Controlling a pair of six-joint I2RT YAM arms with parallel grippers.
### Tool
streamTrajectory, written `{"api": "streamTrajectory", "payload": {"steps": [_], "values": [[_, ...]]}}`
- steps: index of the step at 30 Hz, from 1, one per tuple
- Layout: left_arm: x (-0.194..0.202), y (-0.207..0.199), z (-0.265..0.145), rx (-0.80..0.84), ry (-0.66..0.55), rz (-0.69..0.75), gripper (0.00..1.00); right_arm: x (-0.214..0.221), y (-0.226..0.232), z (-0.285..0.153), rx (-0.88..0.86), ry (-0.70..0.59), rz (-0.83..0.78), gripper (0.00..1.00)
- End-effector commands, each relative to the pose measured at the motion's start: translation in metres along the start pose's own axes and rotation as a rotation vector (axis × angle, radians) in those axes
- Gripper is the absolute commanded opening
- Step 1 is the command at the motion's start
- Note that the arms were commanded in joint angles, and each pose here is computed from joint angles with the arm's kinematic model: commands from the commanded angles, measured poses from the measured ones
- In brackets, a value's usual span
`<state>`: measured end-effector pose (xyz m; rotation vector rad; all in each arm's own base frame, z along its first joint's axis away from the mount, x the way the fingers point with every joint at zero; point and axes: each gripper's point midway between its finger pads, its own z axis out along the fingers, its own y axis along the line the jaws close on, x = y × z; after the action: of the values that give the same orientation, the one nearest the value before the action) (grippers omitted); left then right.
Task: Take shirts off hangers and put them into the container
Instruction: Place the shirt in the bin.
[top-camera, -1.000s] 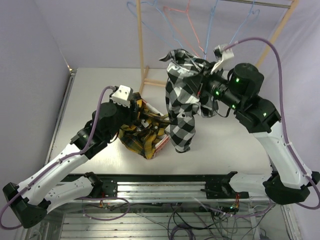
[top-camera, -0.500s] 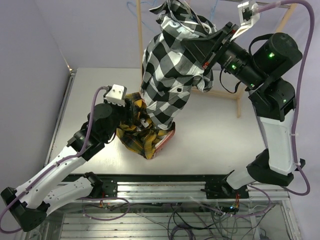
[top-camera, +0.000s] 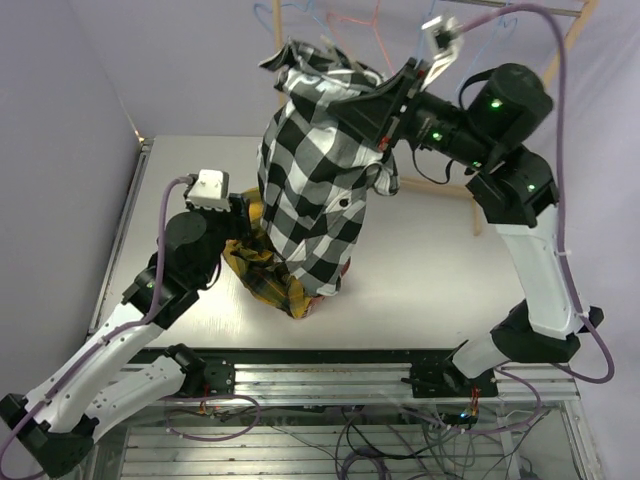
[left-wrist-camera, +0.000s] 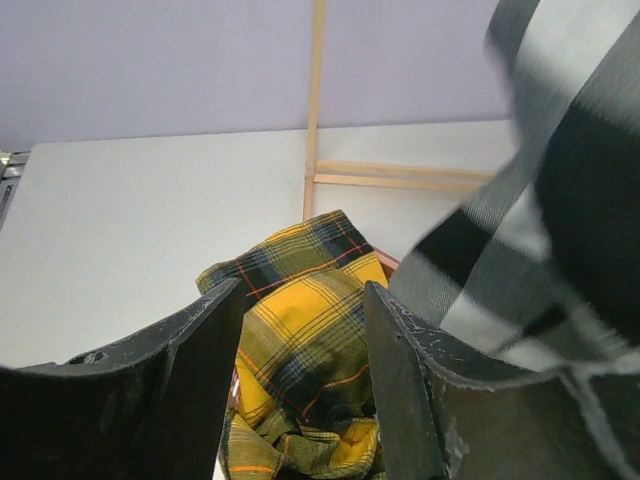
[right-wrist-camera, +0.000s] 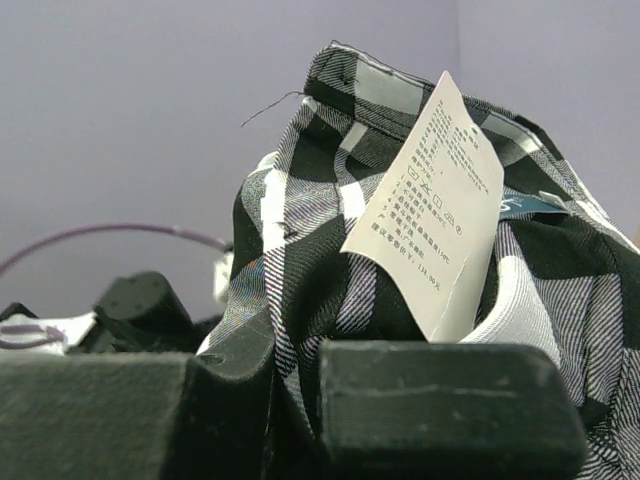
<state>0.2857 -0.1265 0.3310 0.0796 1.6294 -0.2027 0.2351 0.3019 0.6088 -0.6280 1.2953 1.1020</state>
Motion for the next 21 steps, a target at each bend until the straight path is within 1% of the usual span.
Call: {"api": "streamTrajectory", "payload": {"steps": [1,5,10,16,21], "values": [[-0.023,0.021,-0.01,-0.075,-0.103,-0.071,0.63,0.038,-0.002,0.011,-0.033,0.079,0.039,0.0],[-0.032,0.029,-0.019,-0.088,-0.153,-0.103,0.62,0.104,-0.018,0.022,0.029,0.233,0.049,0.0],[-0.033,0.03,-0.021,-0.086,-0.163,-0.111,0.62,0.188,-0.038,0.027,0.102,0.41,0.067,0.0],[-0.031,0.028,-0.019,-0.083,-0.155,-0.107,0.62,0.291,-0.034,0.026,0.117,0.63,0.067,0.0],[-0.028,0.027,-0.017,-0.081,-0.144,-0.1,0.62,0.388,-0.035,0.019,0.149,0.823,0.069,0.0]]}}
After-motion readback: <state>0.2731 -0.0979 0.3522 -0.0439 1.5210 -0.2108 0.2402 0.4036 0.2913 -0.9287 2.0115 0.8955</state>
